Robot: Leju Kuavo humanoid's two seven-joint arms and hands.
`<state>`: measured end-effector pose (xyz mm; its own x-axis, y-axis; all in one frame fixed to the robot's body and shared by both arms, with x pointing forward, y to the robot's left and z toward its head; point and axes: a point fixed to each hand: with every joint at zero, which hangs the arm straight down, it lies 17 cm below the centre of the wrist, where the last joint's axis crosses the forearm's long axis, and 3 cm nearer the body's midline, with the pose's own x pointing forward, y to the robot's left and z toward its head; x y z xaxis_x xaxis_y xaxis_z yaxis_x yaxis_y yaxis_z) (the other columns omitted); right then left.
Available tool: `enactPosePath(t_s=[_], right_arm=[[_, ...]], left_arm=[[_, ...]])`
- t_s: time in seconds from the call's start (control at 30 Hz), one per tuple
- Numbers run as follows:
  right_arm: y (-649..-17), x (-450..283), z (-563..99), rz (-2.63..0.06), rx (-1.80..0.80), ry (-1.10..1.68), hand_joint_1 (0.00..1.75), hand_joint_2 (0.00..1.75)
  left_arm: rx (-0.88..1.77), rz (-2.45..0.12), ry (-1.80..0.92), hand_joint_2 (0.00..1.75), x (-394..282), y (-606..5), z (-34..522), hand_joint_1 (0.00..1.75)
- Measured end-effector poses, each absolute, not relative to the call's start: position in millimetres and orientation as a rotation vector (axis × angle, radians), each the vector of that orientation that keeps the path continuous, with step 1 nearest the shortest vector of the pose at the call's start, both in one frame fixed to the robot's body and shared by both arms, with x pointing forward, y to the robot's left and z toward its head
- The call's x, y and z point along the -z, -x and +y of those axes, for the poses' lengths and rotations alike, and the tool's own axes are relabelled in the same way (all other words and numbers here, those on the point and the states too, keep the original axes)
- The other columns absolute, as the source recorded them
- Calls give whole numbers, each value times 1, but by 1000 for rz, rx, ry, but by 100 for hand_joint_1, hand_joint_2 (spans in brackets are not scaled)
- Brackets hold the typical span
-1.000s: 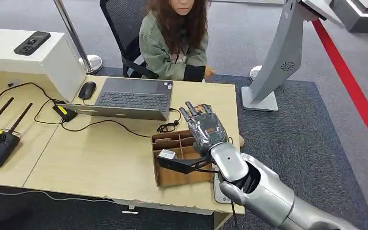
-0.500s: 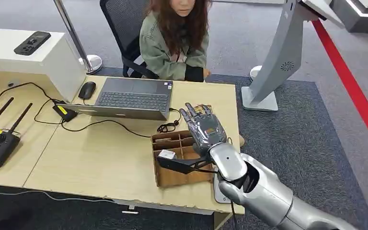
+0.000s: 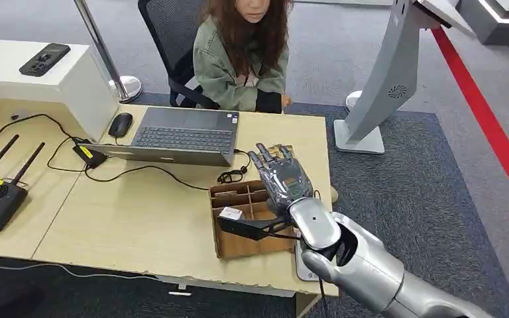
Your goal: Pass the card to the sensor for recognition and then transmit it.
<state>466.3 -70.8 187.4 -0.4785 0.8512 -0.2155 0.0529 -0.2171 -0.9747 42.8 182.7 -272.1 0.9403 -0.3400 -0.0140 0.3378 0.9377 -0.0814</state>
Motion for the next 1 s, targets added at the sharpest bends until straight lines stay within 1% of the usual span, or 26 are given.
enactPosePath(t_s=[0.13, 0.2, 0.47, 0.93, 0.97, 1.0], right_arm=[[-468, -184, -72, -1441, -1757, 1089, 14, 175], [-469, -182, -73, -1433, -1754, 1089, 19, 175], [-475, -173, -82, -1396, -1729, 1091, 17, 175], [-480, -157, -78, -1365, -1711, 1058, 17, 175], [-480, -156, -78, -1362, -1709, 1054, 17, 175], [-481, -155, -78, -1357, -1707, 1051, 17, 175]], left_arm=[[346, 30, 78, 175, 272, -43, 183, 0], [346, 30, 79, 175, 272, -43, 183, 0], [345, 31, 80, 175, 272, -42, 182, 0], [342, 38, 81, 175, 272, -41, 181, 0], [341, 38, 81, 0, 272, -41, 181, 0], [340, 39, 81, 0, 272, -41, 181, 0]])
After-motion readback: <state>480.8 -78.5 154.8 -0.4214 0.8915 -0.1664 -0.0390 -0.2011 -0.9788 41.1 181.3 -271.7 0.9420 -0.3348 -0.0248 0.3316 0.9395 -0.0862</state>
